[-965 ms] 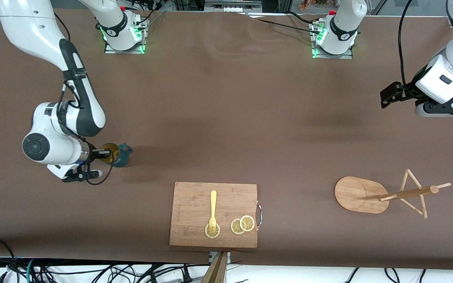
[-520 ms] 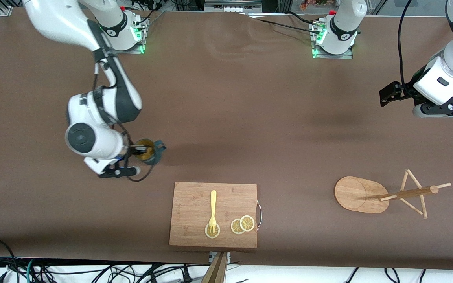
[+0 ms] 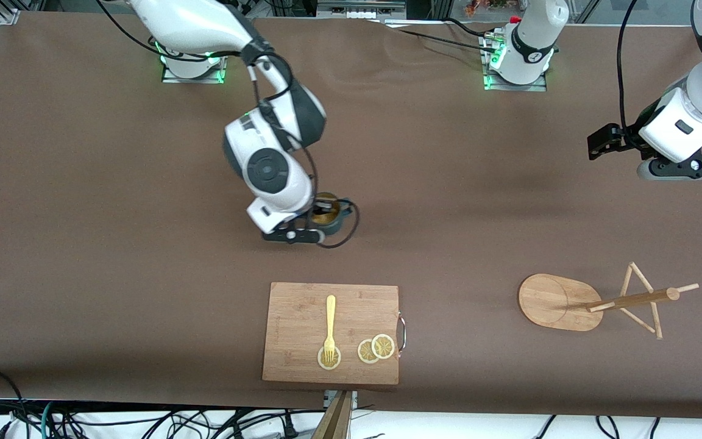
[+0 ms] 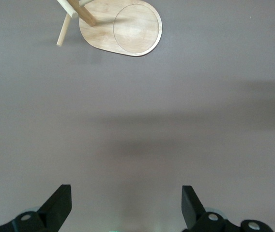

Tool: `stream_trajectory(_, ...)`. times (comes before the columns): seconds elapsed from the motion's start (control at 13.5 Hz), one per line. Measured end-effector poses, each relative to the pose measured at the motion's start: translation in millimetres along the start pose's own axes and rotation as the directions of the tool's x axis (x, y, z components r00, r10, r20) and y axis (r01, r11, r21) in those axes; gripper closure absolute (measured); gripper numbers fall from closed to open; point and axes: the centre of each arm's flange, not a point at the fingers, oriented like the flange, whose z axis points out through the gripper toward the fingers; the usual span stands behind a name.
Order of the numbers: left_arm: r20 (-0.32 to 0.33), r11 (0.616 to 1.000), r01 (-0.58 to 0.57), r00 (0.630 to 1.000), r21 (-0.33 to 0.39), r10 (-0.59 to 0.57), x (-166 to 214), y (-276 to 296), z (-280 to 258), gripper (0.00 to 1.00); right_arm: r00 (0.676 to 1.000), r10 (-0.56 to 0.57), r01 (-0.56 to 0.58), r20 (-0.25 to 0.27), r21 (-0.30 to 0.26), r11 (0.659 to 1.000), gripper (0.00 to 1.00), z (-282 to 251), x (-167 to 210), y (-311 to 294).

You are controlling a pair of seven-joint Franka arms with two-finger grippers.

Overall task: Pass cup and hang on rack
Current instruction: 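Carry the teal mug with the right gripper toward the table middle, then set the mug down, release it while the left gripper approaches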

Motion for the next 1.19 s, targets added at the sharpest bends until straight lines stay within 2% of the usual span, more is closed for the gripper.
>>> stream_trajectory(0.3,0.0,1.0,-0.002,1.0,0.0,0.002,-2,1,-7,0.0,0.996,0.087,-0.087,-0.022,0.016,0.996,0.95,51,-59,-96)
stream_trajectory(0.52,-0.006,1.0,-0.004,1.0,0.0,0.004,-2,2,-10,0.0,0.992,0.117,-0.116,-0.038,0.028,0.993,0.95,86,-102,-139)
stream_trajectory(0.89,-0.006,1.0,-0.007,1.0,0.0,0.007,-2,2,-11,0.0,0.974,0.221,-0.219,-0.047,0.052,0.974,0.95,82,-105,-146)
stream_trajectory(1.19,-0.006,1.0,-0.014,1.0,-0.002,0.014,-2,2,-11,0.0,0.971,0.233,-0.23,-0.048,0.056,0.971,0.95,86,-112,-152)
